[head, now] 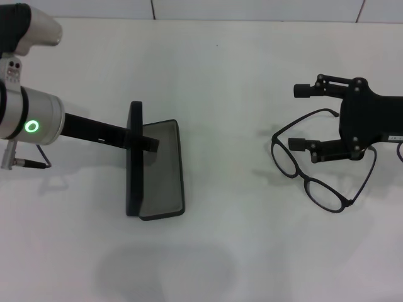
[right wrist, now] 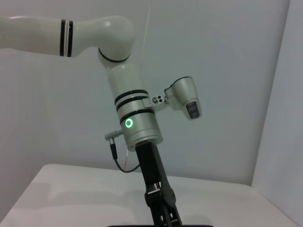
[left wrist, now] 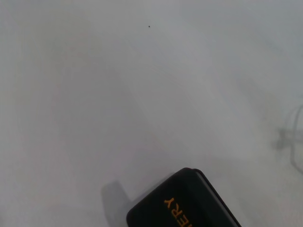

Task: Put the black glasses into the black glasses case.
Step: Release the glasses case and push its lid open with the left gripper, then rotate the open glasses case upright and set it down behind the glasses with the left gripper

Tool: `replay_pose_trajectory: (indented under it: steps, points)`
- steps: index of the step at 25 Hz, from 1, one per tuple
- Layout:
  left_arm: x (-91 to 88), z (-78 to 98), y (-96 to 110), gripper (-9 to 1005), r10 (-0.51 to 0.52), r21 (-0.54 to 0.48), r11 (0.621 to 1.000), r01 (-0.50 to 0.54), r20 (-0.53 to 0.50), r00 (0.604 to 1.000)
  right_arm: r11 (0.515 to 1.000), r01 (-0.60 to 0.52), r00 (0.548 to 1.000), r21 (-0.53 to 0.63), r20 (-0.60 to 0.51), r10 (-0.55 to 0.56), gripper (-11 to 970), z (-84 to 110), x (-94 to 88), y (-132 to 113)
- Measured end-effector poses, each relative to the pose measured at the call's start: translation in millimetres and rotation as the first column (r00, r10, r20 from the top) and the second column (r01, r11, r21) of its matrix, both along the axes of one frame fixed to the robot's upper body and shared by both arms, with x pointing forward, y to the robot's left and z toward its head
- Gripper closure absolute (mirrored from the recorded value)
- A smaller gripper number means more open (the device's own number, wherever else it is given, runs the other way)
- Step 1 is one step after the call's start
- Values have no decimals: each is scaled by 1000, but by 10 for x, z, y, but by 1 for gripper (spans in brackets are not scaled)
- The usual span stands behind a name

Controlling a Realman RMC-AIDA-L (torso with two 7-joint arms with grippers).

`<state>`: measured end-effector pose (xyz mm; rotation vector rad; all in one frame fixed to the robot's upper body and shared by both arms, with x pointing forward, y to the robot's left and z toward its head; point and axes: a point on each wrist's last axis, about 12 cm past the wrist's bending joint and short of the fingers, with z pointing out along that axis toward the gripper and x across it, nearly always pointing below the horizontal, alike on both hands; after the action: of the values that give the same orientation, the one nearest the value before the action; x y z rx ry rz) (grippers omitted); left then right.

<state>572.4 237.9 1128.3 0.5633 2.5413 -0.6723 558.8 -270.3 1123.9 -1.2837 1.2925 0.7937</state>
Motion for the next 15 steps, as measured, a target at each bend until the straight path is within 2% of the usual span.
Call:
replay_pose_trajectory:
  steps: [3,11,15]
  points:
    - [1,22,-3,168,4,6,1000,-4,6,1000,1000,2,1000,2,-4,-2,107,-12,-16,-11]
    - [10,25,44,377,10,30,1000,-10,9,1000,1000,2,1000,6,2,-2,108,-6,-30,-14]
    - [30,47,56,537,5,51,999,-6,16,1000,1000,2,1000,8,3,-2,108,-9,-35,-10]
